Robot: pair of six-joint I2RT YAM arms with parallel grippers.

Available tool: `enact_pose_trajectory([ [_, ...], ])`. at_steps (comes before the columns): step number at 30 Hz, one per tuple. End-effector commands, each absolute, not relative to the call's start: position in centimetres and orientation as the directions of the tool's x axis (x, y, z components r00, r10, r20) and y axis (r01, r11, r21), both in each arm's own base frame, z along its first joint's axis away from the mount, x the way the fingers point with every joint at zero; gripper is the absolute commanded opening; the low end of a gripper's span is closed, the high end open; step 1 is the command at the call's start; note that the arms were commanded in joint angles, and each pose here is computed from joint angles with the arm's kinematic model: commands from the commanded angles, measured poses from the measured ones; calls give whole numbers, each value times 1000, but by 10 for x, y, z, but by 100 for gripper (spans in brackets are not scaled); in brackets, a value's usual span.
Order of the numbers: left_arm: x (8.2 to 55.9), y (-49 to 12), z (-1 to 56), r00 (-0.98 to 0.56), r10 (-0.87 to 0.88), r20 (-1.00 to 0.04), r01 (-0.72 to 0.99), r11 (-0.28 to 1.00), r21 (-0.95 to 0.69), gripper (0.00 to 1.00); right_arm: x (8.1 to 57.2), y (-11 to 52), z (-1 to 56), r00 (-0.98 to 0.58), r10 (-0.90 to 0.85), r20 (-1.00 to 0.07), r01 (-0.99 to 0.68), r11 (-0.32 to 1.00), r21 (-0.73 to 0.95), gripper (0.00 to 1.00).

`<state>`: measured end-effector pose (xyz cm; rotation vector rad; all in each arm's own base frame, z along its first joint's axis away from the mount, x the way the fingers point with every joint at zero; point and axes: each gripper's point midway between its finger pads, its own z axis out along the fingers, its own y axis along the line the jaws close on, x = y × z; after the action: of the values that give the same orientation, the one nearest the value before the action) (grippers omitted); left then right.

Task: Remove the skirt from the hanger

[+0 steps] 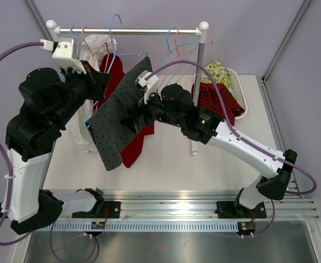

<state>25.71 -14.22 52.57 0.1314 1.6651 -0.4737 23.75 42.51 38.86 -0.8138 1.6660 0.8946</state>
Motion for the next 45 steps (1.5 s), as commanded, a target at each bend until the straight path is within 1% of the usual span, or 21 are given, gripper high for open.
enact_pose_trajectory([
  [1,232,-129,569,-25,-293,-956,397,875,-279,0,242,434,426,-148,11,-989,-857,497,133,98],
  [2,231,-128,567,-27,-294,-955,396,874,-280,0,241,437,425,-139,10,-990,-862,492,126,88],
  [3,231,-128,566,-28,-300,-954,398,872,-286,0,246,437,420,-132,3,-991,-847,520,114,68],
  [4,227,-126,568,-23,-304,-952,401,870,-287,0,247,439,422,-121,22,-992,-843,525,114,47],
  [5,226,-125,568,-19,-304,-952,399,871,-286,0,247,438,424,-116,31,-993,-840,530,115,16],
  [7,223,-121,570,-7,-307,-952,395,874,-284,0,247,438,422,-119,31,-992,-839,531,117,10],
  [8,223,-119,571,-3,-306,-952,391,876,-282,0,247,438,423,-119,35,-992,-841,528,119,3],
  [9,223,-119,571,0,-306,-952,392,876,-281,0,245,439,421,-124,31,-992,-845,521,122,0],
  [12,221,-118,574,9,-310,-951,393,875,-282,0,238,439,420,-123,36,-992,-856,502,125,0],
  [16,229,-102,570,31,-276,-961,305,918,-254,0,223,424,432,-118,55,-992,-850,510,129,0],
  [17,232,-98,569,36,-264,-964,280,929,-244,0,216,407,449,-101,90,-991,-846,516,134,0],
  [18,237,-90,566,41,-228,-973,229,950,-213,0,215,398,442,-113,92,-989,-829,540,145,0],
  [19,239,-86,567,46,-213,-976,203,959,-199,0,205,373,465,-93,153,-984,-822,546,163,0],
  [21,244,-77,562,45,-171,-984,148,976,-163,0,203,346,471,-87,189,-978,-788,587,183,0],
  [22,246,-73,561,47,-164,-985,120,980,-157,0,193,318,492,-61,240,-969,-783,591,195,0],
  [29,250,-73,549,30,-154,-988,105,983,-150,0,163,182,561,89,397,-913,-671,701,240,0],
  [32,252,-76,545,19,-156,-988,108,982,-153,0,160,132,583,184,387,-904,-590,779,213,0],
  [35,251,-77,546,18,-156,-988,114,982,-153,0,165,103,587,219,357,-908,-495,843,212,0],
  [39,249,-73,548,19,-136,-991,104,986,-134,0,164,50,599,299,391,-871,-362,891,275,0],
  [42,248,-73,550,22,-131,-991,114,985,-128,0,162,24,608,347,386,-855,-291,911,293,0],
  [45,249,-78,549,16,-130,-991,133,983,-126,0,169,28,611,353,335,-874,-247,934,258,0],
])
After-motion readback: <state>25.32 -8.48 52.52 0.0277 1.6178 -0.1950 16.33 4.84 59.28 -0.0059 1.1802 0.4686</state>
